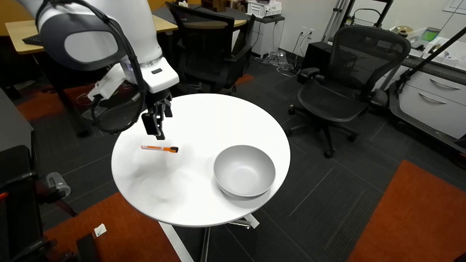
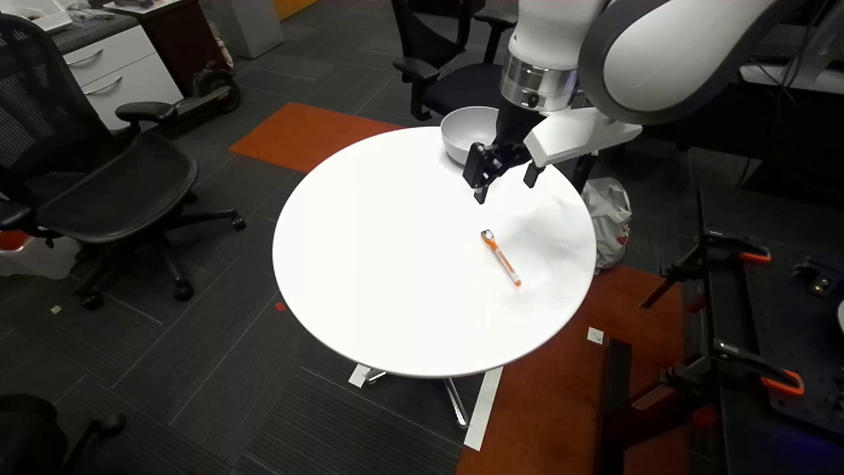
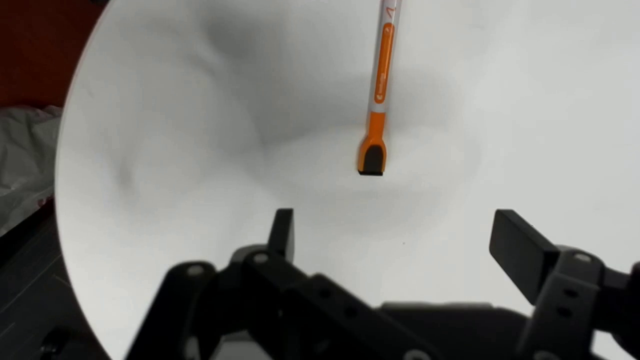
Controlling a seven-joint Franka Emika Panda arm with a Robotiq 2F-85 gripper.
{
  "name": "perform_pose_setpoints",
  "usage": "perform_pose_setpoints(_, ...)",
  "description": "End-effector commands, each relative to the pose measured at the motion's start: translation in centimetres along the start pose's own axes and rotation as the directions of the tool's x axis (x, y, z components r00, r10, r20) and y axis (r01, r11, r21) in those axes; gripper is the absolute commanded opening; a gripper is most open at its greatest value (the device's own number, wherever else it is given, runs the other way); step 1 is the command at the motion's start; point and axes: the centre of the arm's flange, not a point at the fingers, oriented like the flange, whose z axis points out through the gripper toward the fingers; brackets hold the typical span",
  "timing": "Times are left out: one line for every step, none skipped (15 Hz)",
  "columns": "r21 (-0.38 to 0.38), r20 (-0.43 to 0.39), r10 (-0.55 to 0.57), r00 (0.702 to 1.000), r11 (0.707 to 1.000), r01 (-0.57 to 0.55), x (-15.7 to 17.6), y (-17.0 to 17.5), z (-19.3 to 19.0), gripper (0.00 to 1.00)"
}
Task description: Put the marker on the table
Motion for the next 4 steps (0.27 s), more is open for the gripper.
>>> perform_pose_setpoints(0.031, -0.026, -0.016, 1.000, 0.999, 0.017, 0.0, 1.4, -2.1, 1.00)
perform_pose_setpoints(0.008, -0.010, -0.002, 1.000, 1.000, 0.002, 0.2, 0.3, -0.8, 1.00)
perform_pose_setpoints(0.012, -0.014, -0.004, 1.000, 1.000, 0.005, 0.4, 0.4, -1.1, 1.00)
perform_pose_setpoints(0.014, -0.016, -0.006, 1.000, 1.000, 0.006, 0.5, 0.5, -1.3, 1.00)
